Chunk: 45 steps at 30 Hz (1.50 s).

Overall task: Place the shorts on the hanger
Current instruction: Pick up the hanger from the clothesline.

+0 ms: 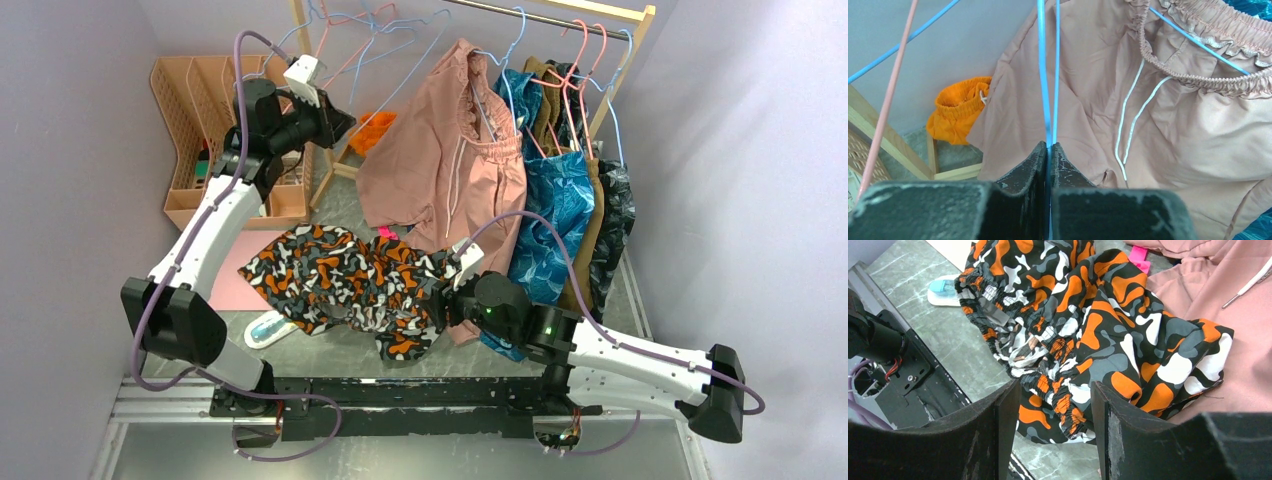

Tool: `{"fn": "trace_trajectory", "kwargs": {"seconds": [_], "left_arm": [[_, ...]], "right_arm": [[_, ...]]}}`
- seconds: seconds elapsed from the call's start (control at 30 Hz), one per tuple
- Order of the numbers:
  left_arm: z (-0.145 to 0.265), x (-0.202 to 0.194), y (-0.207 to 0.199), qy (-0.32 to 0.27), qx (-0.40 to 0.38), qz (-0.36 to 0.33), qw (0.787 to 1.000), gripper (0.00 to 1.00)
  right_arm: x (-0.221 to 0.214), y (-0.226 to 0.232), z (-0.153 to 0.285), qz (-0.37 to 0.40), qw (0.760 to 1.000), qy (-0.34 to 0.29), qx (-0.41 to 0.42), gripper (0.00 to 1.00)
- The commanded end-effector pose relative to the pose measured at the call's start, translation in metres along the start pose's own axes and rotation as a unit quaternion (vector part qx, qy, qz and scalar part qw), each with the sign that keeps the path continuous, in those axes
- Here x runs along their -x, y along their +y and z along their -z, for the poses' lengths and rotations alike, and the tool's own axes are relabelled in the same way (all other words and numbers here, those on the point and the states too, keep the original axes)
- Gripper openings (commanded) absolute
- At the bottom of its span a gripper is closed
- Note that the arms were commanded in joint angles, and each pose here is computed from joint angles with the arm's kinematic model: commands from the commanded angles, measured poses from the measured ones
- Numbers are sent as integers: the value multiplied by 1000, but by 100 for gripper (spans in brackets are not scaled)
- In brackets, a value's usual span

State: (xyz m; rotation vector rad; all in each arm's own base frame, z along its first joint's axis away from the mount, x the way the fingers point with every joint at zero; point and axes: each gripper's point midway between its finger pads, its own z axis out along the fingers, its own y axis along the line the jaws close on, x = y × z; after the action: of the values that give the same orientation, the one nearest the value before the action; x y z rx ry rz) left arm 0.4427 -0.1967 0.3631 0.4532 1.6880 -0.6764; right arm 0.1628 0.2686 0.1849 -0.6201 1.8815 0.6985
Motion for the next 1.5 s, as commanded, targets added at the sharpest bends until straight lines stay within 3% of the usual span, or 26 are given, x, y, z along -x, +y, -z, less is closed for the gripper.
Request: {"fn": "trace_trajectory", "kwargs": {"seconds": [0.0, 0.23, 0.87, 1.23, 1.37, 1.47], "left_arm": [[14, 39, -14, -85, -18, -39, 995, 7], [23, 53, -15, -141, -9, -52, 989, 7], [28, 52, -18, -200, -13, -52, 978, 7], [33, 46, -24, -285, -30, -45, 957, 7], [24, 36, -21, -264, -27, -35, 964, 7], [20, 25, -21, -234, -29, -42, 971, 30]], "right_arm": [[-3, -3, -1, 2, 1000, -3, -8, 57], [-4, -4, -1, 4, 1000, 1, -12, 56], [-8, -6, -5, 8, 1000, 9, -19, 55], [-12, -8, -6, 9, 1000, 16, -23, 55], [-11, -9, -5, 9, 999, 16, -28, 55], [-11, -10, -5, 8, 999, 14, -28, 55]]}}
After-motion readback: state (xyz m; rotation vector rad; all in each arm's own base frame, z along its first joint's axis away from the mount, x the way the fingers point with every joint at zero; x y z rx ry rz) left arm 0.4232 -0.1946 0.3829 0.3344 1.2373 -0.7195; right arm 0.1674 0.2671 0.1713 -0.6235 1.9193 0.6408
